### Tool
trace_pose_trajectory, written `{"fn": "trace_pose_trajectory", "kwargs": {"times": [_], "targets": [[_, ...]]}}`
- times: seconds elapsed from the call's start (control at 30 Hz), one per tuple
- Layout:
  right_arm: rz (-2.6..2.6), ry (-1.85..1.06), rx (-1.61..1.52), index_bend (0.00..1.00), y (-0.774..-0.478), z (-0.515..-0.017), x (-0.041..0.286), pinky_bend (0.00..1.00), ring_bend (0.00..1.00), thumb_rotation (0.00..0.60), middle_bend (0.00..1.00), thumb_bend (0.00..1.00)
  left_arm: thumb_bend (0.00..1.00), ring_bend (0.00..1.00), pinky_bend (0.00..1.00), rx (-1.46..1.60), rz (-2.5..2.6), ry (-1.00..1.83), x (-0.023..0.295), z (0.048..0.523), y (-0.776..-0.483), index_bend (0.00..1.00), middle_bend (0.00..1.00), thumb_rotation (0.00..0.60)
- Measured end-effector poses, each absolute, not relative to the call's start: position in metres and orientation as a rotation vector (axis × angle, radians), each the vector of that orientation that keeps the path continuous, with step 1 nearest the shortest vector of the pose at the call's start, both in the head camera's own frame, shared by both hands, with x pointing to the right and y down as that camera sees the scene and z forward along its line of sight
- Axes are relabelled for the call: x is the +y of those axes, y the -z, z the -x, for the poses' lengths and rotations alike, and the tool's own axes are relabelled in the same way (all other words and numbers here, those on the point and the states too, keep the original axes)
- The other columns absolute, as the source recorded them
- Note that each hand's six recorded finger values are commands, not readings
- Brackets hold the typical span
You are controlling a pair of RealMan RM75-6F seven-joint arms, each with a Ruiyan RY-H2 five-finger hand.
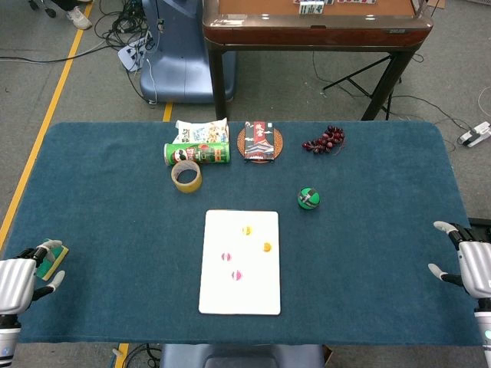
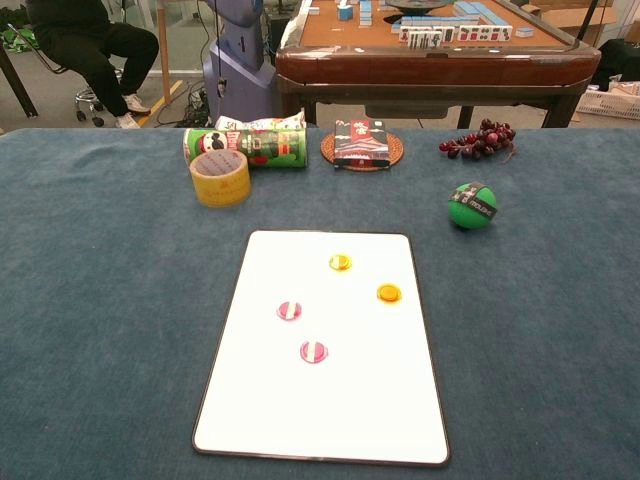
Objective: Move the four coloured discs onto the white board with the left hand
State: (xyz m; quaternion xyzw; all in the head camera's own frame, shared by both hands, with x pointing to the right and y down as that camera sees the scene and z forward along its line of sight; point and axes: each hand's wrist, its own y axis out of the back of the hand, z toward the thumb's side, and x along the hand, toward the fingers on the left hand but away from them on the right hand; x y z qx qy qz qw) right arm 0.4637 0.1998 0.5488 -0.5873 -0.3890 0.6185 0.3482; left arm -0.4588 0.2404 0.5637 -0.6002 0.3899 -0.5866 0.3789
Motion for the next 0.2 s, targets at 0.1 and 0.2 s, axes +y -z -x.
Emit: {"fn": "trace_pose_trajectory", "kwargs": {"times": [0.1,0.2], "targets": [[1.523,-1.608,-1.02,0.25,-0.5486,-0.4663,0.1996,0.48,0.29,0.6,0.29,0.0,0.27,0.48,0.71,0.98,1.548,1.501,0.2416,0.4556,-0.5684,0.39,0.5,0.6],[1.523,-1.622,-1.025,0.25,-0.55,-0.4696,0.1989,0.48,0.29,0.6,0.29,0.0,0.27,0.48,0.71,0.964,1.559,1.5,0.2424,0.4522,-0.5728,0.39,0.5,0.6]]}}
